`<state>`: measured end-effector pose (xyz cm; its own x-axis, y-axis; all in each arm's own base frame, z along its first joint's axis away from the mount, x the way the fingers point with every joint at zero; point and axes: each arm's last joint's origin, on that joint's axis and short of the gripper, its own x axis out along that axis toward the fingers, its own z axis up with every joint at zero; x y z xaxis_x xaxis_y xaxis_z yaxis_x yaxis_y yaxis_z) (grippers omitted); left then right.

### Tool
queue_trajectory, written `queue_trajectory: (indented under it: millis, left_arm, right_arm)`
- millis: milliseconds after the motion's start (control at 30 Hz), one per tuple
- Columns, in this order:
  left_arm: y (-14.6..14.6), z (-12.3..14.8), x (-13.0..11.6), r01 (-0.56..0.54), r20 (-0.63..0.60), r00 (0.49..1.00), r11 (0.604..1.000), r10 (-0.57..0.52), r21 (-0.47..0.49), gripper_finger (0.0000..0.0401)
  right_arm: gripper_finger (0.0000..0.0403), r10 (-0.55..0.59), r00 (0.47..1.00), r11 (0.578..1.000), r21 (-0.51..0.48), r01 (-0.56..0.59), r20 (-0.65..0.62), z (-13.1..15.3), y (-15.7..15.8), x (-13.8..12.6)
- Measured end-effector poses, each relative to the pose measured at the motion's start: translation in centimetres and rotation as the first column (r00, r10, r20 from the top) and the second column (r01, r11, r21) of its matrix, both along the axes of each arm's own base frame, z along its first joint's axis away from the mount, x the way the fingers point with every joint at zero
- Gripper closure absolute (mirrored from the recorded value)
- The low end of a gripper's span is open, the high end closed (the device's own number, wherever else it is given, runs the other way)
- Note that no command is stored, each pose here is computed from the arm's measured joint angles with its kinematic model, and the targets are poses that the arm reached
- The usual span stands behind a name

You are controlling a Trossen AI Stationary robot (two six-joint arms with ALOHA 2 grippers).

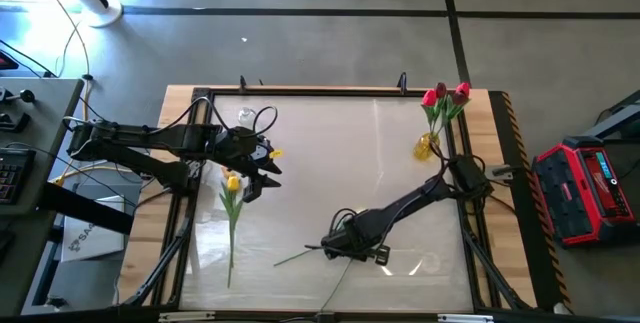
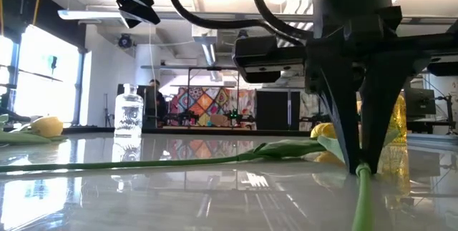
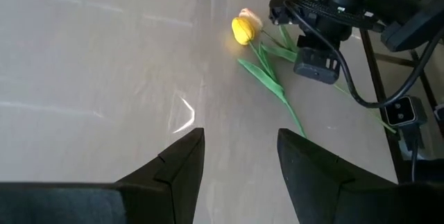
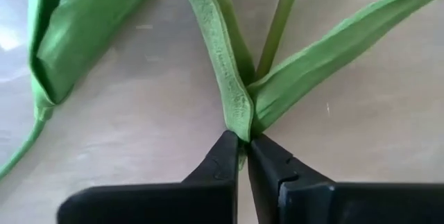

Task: Sort flowers into vase by color
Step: Put the bottom light pink tulip into the transparent vase

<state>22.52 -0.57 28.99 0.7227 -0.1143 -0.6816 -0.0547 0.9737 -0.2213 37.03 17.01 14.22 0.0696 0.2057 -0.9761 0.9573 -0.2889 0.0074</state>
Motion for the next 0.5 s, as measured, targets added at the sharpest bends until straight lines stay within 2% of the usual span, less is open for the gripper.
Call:
queue_trajectory:
  millis: [133, 267, 367, 500]
  left_arm:
    - [0.0, 0.1, -0.1, 0.000, 0.006, 1.000, 1.000, 0.000, 0.000, 0.0229]
    - [0.1, 0.3, -0.2, -0.002, 0.017, 1.000, 1.000, 0.002, 0.000, 0.0229]
    - [0.3, 0.5, -0.3, -0.015, 0.030, 0.999, 1.000, 0.015, 0.000, 0.0229]
    - [1.0, 0.9, -0.4, -0.051, 0.066, 0.996, 0.999, 0.052, -0.012, 0.0229]
  right_arm:
    - [0.0399, 0.003, 1.000, 0.992, -0.125, -0.005, -0.019, 1.2, -0.2, 0.0]
    - [0.0401, 0.020, 1.000, 0.976, -0.215, -0.023, -0.019, 3.8, -0.2, 0.4]
    - [0.0402, 0.041, 0.999, 0.950, -0.310, -0.040, -0.005, 5.7, -0.3, 0.5]
    - [0.0402, 0.089, 0.996, 0.889, -0.453, -0.071, 0.020, 8.3, -0.9, 0.7]
